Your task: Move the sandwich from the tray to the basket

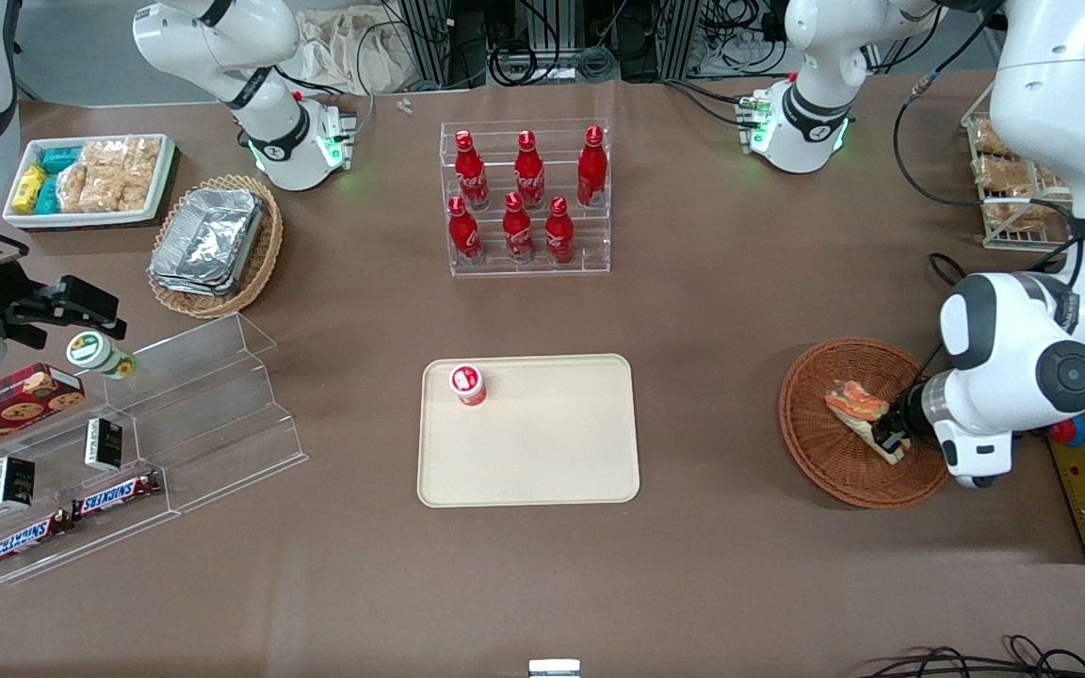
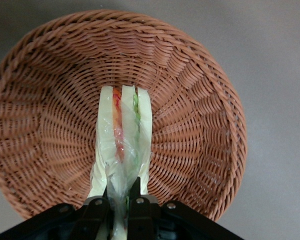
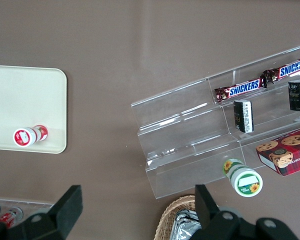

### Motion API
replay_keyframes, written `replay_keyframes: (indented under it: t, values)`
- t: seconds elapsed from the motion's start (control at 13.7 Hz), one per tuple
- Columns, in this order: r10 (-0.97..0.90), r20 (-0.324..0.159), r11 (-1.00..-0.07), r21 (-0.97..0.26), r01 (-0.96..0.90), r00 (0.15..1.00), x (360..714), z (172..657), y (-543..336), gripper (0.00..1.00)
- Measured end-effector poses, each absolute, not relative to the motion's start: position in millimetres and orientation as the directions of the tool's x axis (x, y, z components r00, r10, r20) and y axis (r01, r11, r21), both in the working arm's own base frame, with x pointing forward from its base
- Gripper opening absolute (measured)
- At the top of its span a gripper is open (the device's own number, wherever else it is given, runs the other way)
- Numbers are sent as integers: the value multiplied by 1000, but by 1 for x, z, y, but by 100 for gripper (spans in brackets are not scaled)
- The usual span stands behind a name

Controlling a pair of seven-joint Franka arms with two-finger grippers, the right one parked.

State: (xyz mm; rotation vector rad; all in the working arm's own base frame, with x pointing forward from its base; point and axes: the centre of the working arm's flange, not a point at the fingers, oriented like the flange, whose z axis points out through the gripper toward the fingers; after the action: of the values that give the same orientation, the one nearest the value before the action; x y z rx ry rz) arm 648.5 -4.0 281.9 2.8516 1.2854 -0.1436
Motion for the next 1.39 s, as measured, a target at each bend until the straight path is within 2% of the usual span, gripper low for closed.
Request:
replay_keyframes:
  t: [0.22,0.51,0.66,0.8,0.88,1.09,1.39]
  values:
    - [761,-86,-647,-22,762,643,651,265,-1,13]
    - [765,-85,-642,-22,766,638,651,259,3,22]
    - [763,-82,-644,-22,764,641,652,259,3,35]
    - [744,-85,-668,-51,743,663,651,260,4,56]
    - [726,-100,-687,-77,722,680,650,264,4,65]
    - [638,-187,-770,-150,620,747,648,290,4,96]
    - [478,-321,-878,-185,441,817,643,337,2,100]
